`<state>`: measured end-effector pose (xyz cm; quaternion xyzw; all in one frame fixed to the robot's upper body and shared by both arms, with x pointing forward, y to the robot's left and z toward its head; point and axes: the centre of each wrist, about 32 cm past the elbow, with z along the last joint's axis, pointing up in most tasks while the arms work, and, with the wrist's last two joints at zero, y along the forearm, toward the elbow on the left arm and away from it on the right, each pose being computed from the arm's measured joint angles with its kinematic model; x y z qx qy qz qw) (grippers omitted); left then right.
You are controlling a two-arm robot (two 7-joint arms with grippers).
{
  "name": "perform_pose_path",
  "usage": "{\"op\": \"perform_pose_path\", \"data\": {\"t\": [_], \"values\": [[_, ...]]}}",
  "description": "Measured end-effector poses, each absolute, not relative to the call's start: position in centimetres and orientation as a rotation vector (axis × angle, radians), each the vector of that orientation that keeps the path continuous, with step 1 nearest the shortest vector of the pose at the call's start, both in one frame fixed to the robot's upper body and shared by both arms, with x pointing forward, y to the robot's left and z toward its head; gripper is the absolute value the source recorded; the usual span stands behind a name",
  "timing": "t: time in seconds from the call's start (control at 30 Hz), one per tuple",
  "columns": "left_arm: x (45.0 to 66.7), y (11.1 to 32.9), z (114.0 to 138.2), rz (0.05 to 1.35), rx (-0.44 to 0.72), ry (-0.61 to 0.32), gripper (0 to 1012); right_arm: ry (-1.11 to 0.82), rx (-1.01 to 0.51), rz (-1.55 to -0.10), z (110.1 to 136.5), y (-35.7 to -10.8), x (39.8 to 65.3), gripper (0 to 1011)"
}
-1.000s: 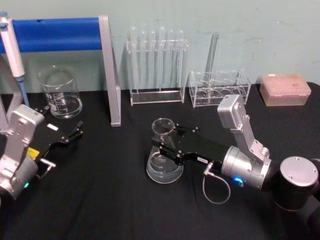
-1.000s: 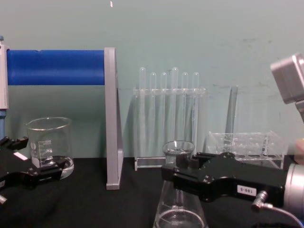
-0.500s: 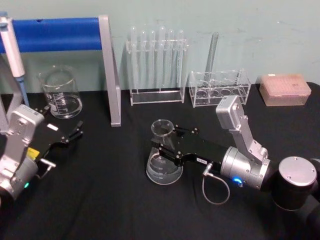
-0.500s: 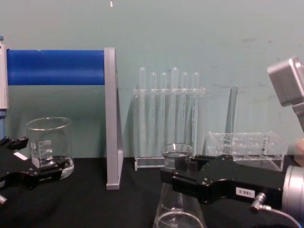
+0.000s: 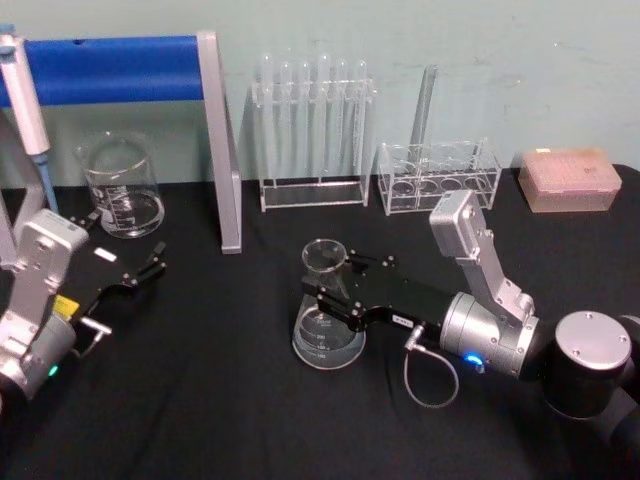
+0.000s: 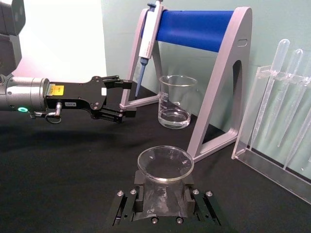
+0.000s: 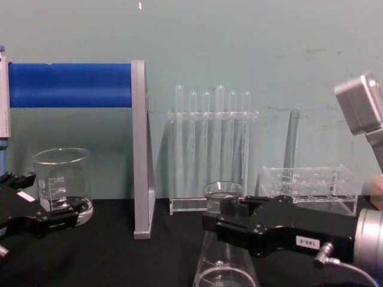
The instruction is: Grasp the erlenmeyer flask with one hand, shake it three times, then place it back.
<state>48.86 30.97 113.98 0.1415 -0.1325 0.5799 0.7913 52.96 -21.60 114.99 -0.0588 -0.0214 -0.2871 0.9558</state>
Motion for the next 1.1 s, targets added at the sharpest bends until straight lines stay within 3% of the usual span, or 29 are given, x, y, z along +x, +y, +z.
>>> {"op": "perform_pose_path", "data": {"t": [1.1], "values": [[48.86,30.97,113.98,1.248,0.304,-0.285,1001,-0.039,-0.133,-0.568,115.01,-21.61,53.2,453]]}}
